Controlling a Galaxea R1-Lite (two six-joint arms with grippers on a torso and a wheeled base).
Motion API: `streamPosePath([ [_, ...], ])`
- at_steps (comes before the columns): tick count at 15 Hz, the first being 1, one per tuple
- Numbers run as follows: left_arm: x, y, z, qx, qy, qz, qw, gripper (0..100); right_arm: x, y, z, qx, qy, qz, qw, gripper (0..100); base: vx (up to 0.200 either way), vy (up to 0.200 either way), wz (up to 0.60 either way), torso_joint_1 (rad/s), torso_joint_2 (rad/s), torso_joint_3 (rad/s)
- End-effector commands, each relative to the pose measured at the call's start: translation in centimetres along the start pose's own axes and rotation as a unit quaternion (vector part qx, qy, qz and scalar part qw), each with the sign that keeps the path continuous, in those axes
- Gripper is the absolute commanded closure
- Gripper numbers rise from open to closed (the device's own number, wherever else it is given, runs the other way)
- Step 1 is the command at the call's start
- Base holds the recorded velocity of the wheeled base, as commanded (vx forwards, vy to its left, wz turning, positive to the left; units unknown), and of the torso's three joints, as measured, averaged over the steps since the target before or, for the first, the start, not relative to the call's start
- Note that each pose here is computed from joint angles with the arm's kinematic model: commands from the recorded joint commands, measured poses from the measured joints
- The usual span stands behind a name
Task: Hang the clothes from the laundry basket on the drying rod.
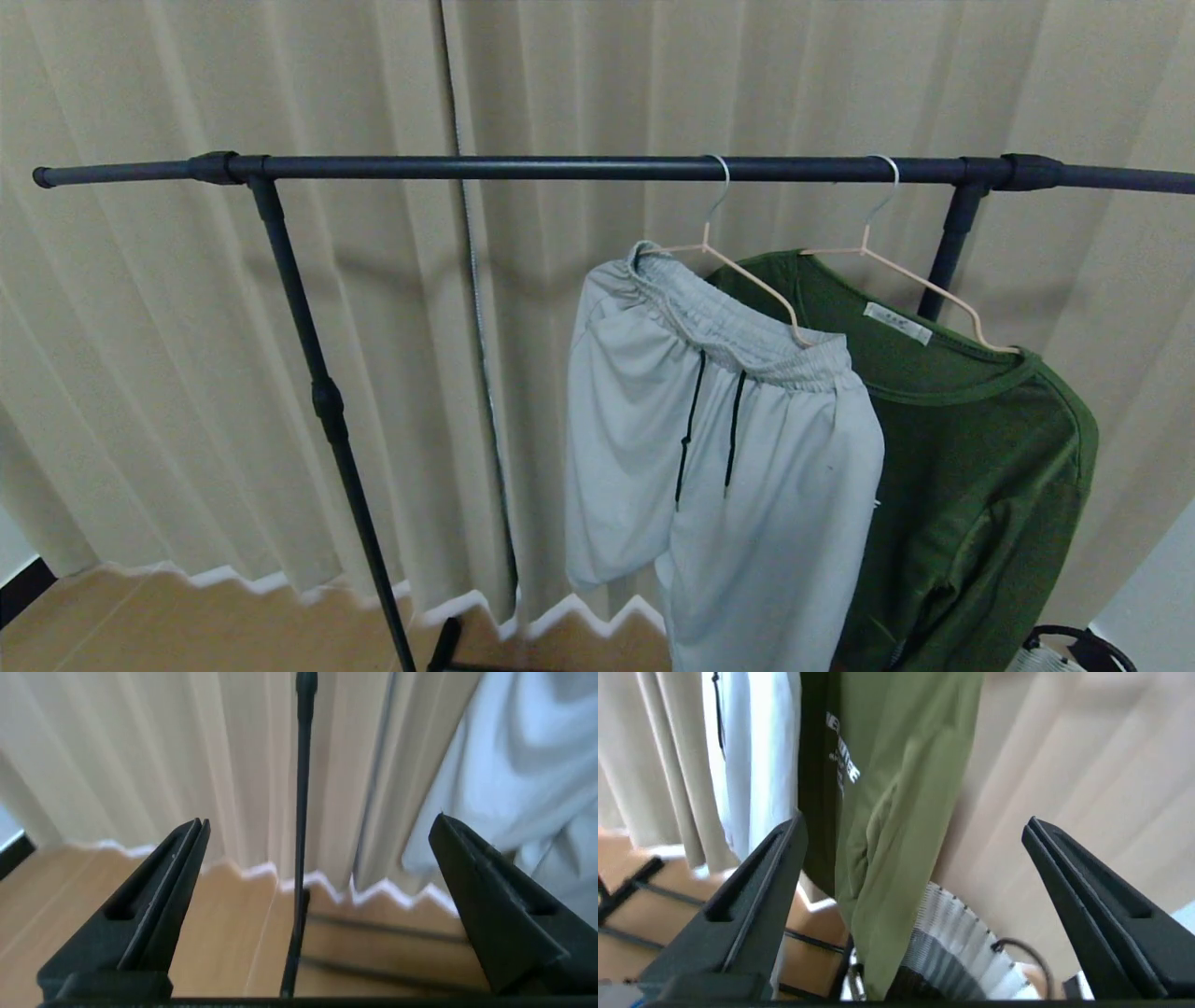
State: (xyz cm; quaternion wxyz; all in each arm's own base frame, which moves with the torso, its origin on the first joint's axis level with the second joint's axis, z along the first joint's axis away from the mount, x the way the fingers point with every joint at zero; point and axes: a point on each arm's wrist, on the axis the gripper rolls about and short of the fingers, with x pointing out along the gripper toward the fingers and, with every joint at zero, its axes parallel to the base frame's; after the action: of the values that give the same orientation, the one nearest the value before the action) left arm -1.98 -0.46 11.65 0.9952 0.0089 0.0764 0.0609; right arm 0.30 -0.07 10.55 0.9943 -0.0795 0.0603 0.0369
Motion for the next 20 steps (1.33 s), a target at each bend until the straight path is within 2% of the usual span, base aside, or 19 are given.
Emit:
streamPosePath([
  [1,-0.5,-0.1,-1.2,-0.002,-0.024,0.001,0.9997,0,-1.0,0.2,-1.5,0.004,-0.021,-0.018,0.9996,0,0.000,0.000,0.00,0.000,0.00,0.000],
  [2,0.0,-0.1,-2.2,0.002,-0.010,0.000,0.9999,0,-1.2,0.3,-2.0,0.004,-0.017,-0.021,0.9996,0,0.000,0.000,0.00,0.000,0.00,0.000],
  [3,0.6,-0.1,-3.2,0.003,-0.010,0.001,0.9999,0,-1.5,0.4,-2.8,0.006,-0.014,-0.025,0.9996,0,0.000,0.000,0.00,0.000,0.00,0.000],
  [5,1.0,-0.1,-3.2,0.003,-0.057,0.001,0.9984,0,-1.8,0.6,-2.9,0.010,-0.025,-0.023,0.9994,0,0.000,0.000,0.00,0.000,0.00,0.000],
  [6,1.0,-0.1,-3.0,0.004,-0.065,0.001,0.9979,0,-1.8,0.7,-3.0,0.010,-0.027,-0.017,0.9994,0,0.000,0.000,0.00,0.000,0.00,0.000],
  [10,1.0,-0.1,-3.0,-0.008,-0.067,0.001,0.9977,0,-2.1,0.9,-3.2,0.020,-0.036,0.028,0.9988,0,0.000,0.000,0.00,0.000,0.00,0.000],
  [12,1.0,-0.1,-2.9,-0.038,-0.071,-0.005,0.9967,0,-2.2,1.0,-3.2,0.045,-0.041,0.032,0.9977,0,0.000,0.000,0.00,0.000,0.00,0.000],
  [14,1.0,-0.1,-2.9,-0.037,-0.070,-0.008,0.9968,0,-2.3,1.0,-3.2,0.047,-0.049,0.030,0.9973,0,0.000,0.000,0.00,0.000,0.00,0.000],
  [16,1.0,-0.1,-3.0,-0.023,-0.069,-0.021,0.9971,0,-2.3,1.0,-3.2,0.059,-0.050,0.028,0.9966,0,0.000,0.000,0.00,0.000,0.00,0.000],
  [19,1.0,-0.3,-3.1,0.024,-0.065,-0.054,0.9961,0,-2.3,1.0,-3.2,0.061,-0.050,0.029,0.9965,0,0.000,0.000,0.00,0.000,0.00,0.000],
  [20,1.0,-0.3,-3.1,0.024,-0.064,-0.055,0.9961,0,-2.3,1.0,-3.2,0.062,-0.050,0.028,0.9965,0,0.000,0.000,0.00,0.000,0.00,0.000],
])
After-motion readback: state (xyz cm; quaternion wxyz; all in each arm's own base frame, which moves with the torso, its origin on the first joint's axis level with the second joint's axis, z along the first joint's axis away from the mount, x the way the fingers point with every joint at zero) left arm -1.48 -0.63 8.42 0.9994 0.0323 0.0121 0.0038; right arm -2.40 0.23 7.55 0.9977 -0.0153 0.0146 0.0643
